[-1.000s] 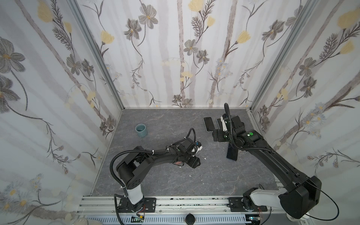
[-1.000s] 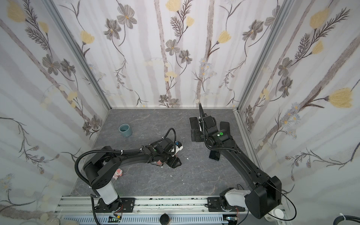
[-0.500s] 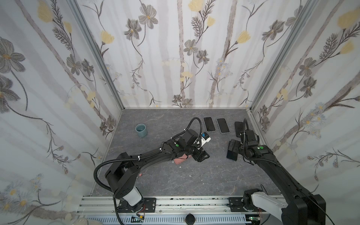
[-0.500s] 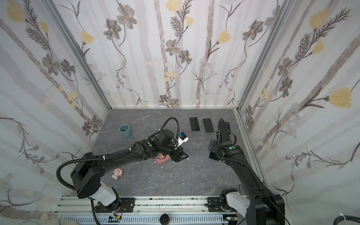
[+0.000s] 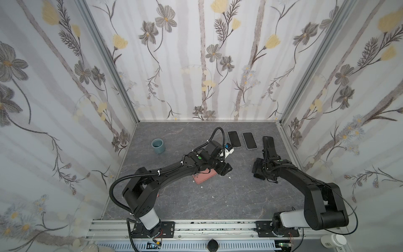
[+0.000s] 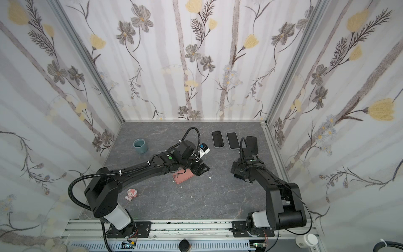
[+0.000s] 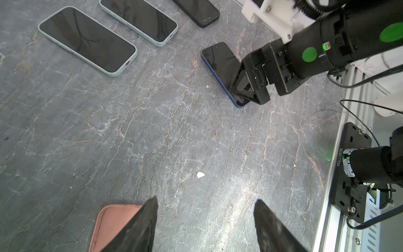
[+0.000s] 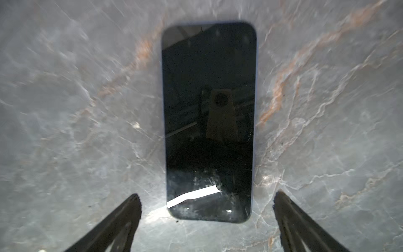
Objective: Put the phone into the phone case
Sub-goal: 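Grasp the blue-edged black phone in the row with the right gripper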
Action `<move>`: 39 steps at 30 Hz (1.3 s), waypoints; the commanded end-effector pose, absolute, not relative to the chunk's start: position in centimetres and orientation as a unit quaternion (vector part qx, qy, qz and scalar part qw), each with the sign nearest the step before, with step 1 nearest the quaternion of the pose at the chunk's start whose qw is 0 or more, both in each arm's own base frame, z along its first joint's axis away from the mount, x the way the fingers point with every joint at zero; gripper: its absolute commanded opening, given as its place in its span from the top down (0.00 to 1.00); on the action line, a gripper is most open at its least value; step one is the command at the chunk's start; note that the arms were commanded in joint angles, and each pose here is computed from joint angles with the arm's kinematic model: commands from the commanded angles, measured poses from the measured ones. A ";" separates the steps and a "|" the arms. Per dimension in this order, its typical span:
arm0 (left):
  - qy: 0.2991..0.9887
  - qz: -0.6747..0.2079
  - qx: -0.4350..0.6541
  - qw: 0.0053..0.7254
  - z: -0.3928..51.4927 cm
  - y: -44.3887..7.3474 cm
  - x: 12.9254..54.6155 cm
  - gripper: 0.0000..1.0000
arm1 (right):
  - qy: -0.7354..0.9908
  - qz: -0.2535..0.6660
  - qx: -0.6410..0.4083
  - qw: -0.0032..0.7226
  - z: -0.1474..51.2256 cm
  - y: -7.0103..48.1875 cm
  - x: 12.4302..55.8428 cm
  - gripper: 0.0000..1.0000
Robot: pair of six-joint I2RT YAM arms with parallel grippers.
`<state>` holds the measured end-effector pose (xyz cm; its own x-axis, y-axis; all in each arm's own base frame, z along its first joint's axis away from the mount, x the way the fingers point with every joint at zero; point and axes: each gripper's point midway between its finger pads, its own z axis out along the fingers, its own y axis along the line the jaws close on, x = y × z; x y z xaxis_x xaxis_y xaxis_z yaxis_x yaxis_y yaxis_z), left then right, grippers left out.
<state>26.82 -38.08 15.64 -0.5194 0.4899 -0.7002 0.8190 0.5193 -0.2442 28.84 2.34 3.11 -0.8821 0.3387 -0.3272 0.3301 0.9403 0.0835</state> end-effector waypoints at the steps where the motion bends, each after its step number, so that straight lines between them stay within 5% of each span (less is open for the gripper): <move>1: 0.824 -0.284 0.391 0.296 16.1 -38.1 27.4 0.31 | 0.973 0.013 0.164 0.163 2.2 2.3 28.9 0.05; 8: 0.819 -0.289 0.384 0.313 16.9 -38.0 28.2 0.31 | 0.976 0.020 0.162 0.142 0.5 2.5 28.6 0.09; 33: 0.818 -0.304 0.345 0.345 19.3 -37.4 30.6 0.30 | 0.976 0.064 0.154 0.140 0.8 2.8 28.5 0.50; 39: 0.819 -0.305 0.342 0.345 19.6 -37.6 31.0 0.30 | 0.976 0.067 0.151 0.141 1.0 2.9 28.5 0.52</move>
<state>30.49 -37.28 18.84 -0.5430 0.3675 -0.7550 0.7674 0.5823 -0.2685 30.62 1.22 1.73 -0.8776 0.3143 -0.3620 0.2939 0.9493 0.1115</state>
